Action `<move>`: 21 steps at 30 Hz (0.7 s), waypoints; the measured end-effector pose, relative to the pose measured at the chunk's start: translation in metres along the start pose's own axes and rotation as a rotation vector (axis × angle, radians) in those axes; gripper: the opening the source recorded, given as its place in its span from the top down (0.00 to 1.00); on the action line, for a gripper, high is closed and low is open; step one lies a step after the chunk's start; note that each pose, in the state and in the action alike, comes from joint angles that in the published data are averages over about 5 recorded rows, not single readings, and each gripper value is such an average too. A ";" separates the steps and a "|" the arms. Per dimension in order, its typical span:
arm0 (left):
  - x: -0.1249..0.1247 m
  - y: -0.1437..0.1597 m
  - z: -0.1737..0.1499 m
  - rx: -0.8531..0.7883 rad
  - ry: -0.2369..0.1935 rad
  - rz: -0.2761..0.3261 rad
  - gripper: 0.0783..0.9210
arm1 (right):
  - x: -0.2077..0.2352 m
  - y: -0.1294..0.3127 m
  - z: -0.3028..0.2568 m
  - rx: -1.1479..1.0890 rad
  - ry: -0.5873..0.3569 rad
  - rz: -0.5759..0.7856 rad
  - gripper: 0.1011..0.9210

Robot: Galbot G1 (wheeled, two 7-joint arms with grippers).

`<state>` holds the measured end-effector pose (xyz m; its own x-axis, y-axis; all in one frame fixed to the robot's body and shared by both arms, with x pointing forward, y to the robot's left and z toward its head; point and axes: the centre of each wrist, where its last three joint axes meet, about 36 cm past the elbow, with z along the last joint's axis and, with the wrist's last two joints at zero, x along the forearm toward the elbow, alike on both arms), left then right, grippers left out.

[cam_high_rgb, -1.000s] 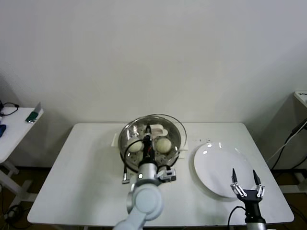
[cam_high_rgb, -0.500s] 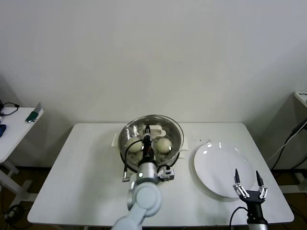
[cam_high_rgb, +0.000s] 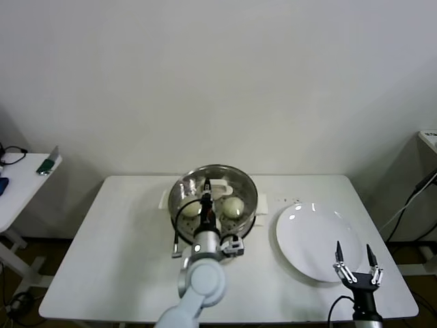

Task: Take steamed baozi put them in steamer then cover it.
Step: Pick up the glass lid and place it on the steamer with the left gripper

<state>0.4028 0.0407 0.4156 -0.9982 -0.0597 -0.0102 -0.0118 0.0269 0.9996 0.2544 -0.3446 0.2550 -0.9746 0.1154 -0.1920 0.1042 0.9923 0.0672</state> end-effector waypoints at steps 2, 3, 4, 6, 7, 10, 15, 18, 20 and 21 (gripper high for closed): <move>0.000 -0.002 0.001 -0.005 -0.001 0.004 0.94 | 0.000 0.000 0.000 -0.001 -0.001 0.003 0.12; 0.001 -0.003 0.002 -0.007 -0.002 0.005 0.94 | 0.000 0.000 0.000 -0.001 -0.002 0.005 0.12; 0.001 -0.004 0.002 -0.009 -0.002 0.008 0.94 | 0.000 0.000 0.000 -0.001 -0.002 0.006 0.12; 0.000 -0.005 0.003 -0.012 -0.002 0.011 0.94 | 0.000 0.001 0.000 -0.002 -0.003 0.008 0.12; 0.000 -0.006 0.003 -0.012 -0.001 0.013 0.94 | 0.000 0.001 0.000 -0.002 -0.004 0.008 0.12; -0.001 -0.007 0.004 -0.012 -0.003 0.015 0.94 | 0.000 0.002 0.001 -0.004 -0.006 0.010 0.12; -0.001 -0.007 0.005 -0.005 -0.007 0.012 0.92 | 0.000 0.004 0.000 -0.009 -0.007 0.013 0.12; 0.000 -0.007 0.005 0.000 -0.011 0.005 0.85 | 0.000 0.005 0.001 -0.012 -0.004 0.013 0.12; 0.002 -0.006 0.006 0.006 -0.015 0.002 0.79 | 0.000 0.005 0.000 -0.013 -0.003 0.012 0.12; 0.003 -0.005 0.006 0.009 -0.017 0.001 0.75 | 0.000 0.005 0.000 -0.013 -0.002 0.010 0.12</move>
<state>0.3995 0.0467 0.4107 -0.9991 -0.0423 -0.0099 -0.0115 0.0364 0.9993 0.2554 -0.3393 0.2552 -0.9732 0.1255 -0.1929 0.1115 0.9904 0.0816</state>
